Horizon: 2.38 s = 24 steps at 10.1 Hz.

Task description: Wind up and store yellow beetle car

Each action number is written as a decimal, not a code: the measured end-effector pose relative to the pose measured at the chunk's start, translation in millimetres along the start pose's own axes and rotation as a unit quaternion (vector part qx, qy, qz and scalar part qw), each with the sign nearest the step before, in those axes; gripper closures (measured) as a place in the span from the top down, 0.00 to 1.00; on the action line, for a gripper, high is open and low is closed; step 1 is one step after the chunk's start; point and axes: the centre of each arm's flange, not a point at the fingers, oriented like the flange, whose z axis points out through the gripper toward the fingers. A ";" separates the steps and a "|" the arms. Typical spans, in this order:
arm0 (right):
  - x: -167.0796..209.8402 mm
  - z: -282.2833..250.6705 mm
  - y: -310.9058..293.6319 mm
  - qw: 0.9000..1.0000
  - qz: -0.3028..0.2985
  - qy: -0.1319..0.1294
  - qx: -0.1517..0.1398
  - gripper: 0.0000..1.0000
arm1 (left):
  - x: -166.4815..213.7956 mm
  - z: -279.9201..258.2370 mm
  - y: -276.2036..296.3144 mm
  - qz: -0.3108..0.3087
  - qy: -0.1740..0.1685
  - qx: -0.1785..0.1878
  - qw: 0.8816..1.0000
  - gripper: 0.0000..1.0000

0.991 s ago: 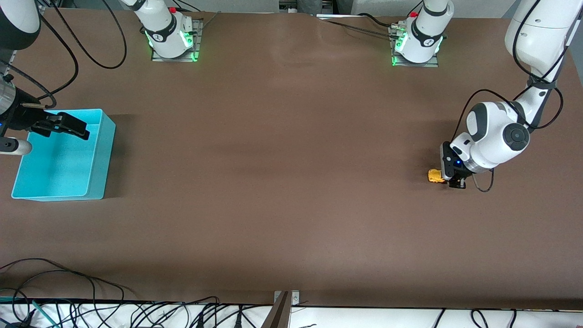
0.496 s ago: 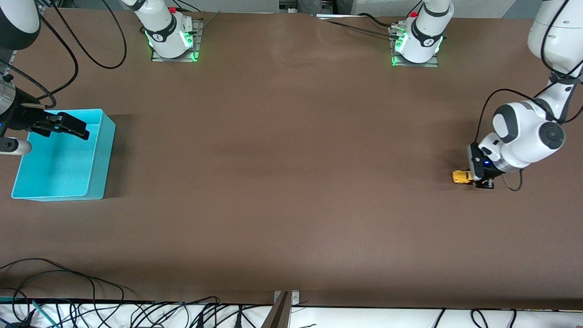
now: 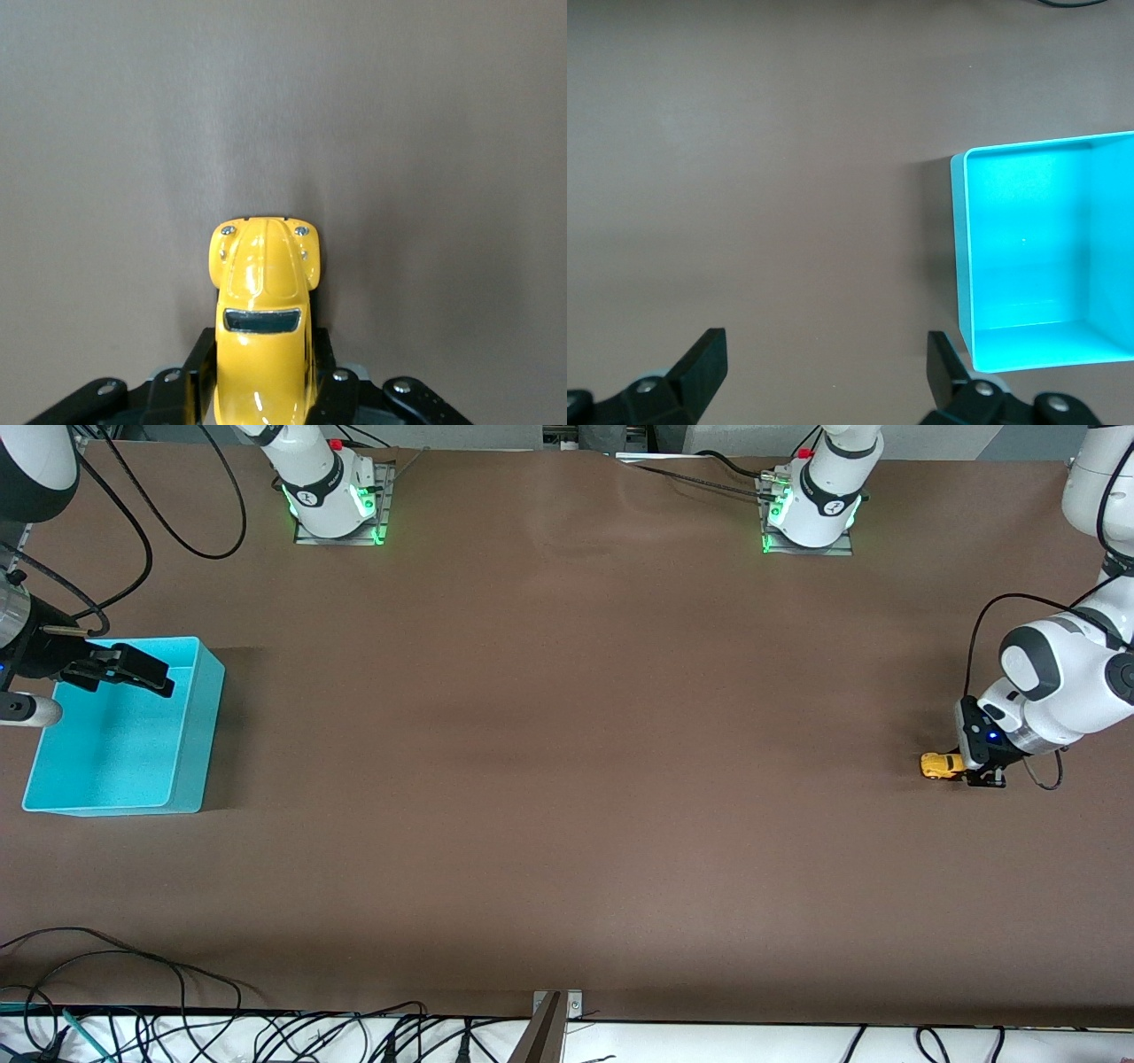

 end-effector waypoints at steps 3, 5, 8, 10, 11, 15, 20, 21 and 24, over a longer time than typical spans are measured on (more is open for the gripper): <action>0.1 0.4 0.0 1.000 0.000 -0.001 0.000 1.00 | -14.7 -0.4 2.4 -0.004 -0.001 0.003 1.000 0.46; 0.1 0.5 0.1 1.000 0.000 -0.001 0.000 1.00 | -15.1 4.8 6.1 -0.005 0.004 -0.007 1.000 0.56; 0.1 0.6 0.1 1.000 0.000 -0.001 0.000 1.00 | -9.8 -6.8 -8.8 0.011 0.027 -0.043 0.999 0.94; 0.1 0.7 0.1 1.000 0.000 -0.001 0.000 1.00 | -2.3 -38.6 -25.8 0.022 0.034 -0.053 0.998 1.00; 0.1 0.7 0.1 1.000 0.000 -0.001 0.000 1.00 | -0.6 -54.5 -27.5 0.024 0.034 -0.058 0.997 1.00; 0.1 0.7 0.0 1.000 0.000 -0.001 0.000 1.00 | 1.0 -101.1 -28.0 -0.003 0.031 -0.077 0.997 1.00; 0.3 1.3 0.1 1.000 0.000 -0.002 0.000 1.00 | 1.1 -176.4 -45.4 -0.093 0.023 -0.097 0.991 1.00; 0.4 1.5 0.1 1.000 0.000 -0.002 0.000 1.00 | 10.3 -194.6 -50.6 -0.113 0.019 -0.093 0.989 1.00; 0.9 3.0 1.0 1.000 0.001 -0.003 0.000 1.00 | 54.2 -248.6 -60.1 -0.174 0.006 -0.077 0.982 1.00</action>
